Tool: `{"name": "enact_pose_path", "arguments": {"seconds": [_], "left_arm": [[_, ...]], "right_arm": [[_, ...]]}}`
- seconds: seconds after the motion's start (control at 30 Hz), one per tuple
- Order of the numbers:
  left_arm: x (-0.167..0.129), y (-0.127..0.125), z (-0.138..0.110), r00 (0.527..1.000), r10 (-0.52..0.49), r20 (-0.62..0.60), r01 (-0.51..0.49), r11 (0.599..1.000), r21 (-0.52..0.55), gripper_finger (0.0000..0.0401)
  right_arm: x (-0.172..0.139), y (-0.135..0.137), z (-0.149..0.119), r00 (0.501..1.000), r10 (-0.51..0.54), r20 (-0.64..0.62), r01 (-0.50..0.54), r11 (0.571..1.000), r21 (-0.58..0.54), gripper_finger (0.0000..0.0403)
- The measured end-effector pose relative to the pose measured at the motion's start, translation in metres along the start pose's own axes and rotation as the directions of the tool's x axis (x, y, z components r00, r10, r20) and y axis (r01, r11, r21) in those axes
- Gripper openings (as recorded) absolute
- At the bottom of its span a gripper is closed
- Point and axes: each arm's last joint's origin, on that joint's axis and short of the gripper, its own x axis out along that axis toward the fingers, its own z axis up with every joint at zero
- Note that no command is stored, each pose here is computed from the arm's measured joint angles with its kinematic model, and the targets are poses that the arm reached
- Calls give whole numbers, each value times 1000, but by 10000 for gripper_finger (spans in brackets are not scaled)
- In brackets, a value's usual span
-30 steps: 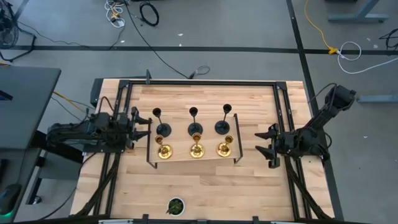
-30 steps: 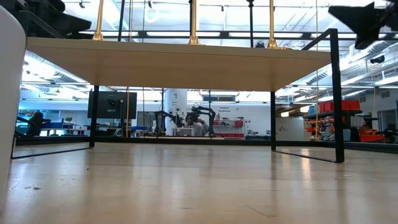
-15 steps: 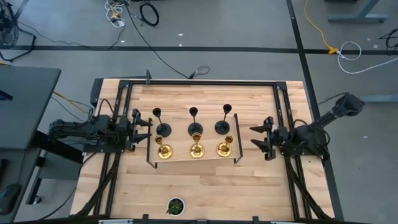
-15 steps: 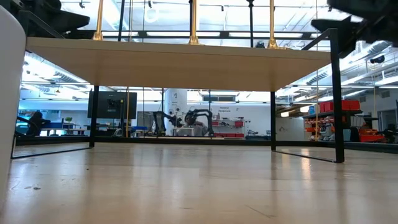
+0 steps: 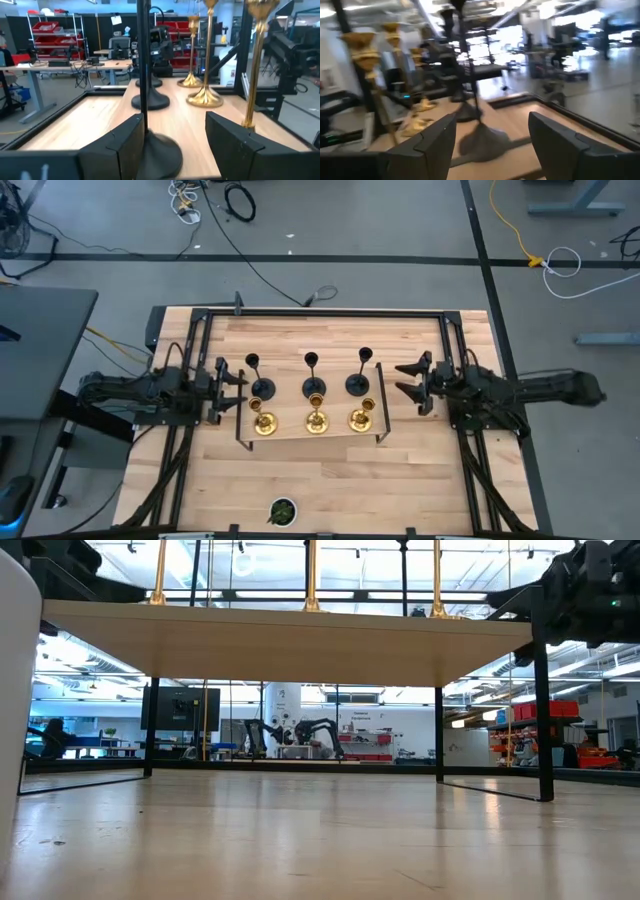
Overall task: Pick & Place candle stick holders
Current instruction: Return to Home Position
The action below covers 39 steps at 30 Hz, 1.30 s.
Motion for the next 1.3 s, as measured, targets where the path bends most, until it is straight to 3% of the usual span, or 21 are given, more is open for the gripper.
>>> {"name": "enact_pose_path", "arguments": {"seconds": [0.1, 0.23, 0.33, 0.53, 0.63, 1.3], "left_arm": [[1, 0, -4, 1000, 7, -7, -7, 1000, -11, 211], [0, 0, 1, 999, -12, 46, 14, 999, -40, 211], [0, -1, 4, 995, -50, 81, 51, 999, -9, 211], [0, -2, 1, 997, -57, 53, 57, 998, -8, 211], [0, -2, 2, 997, -60, 56, 63, 996, -57, 211], [0, -2, 2, 997, -60, 55, 64, 995, -78, 211]], "right_arm": [[1, -5, 2, 998, 55, 1, -55, 998, -16, 249], [1, -12, 2, 1000, -1, 8, 1, 1000, -22, 249], [1, -11, 0, 999, 28, -16, -28, 999, -27, 249], [1, -11, -2, 999, 39, -37, -39, 999, 2, 249], [1, -11, -2, 999, 38, -38, -37, 998, 41, 249], [-1, -10, 1, 999, 41, -11, -41, 999, 36, 249]]}}
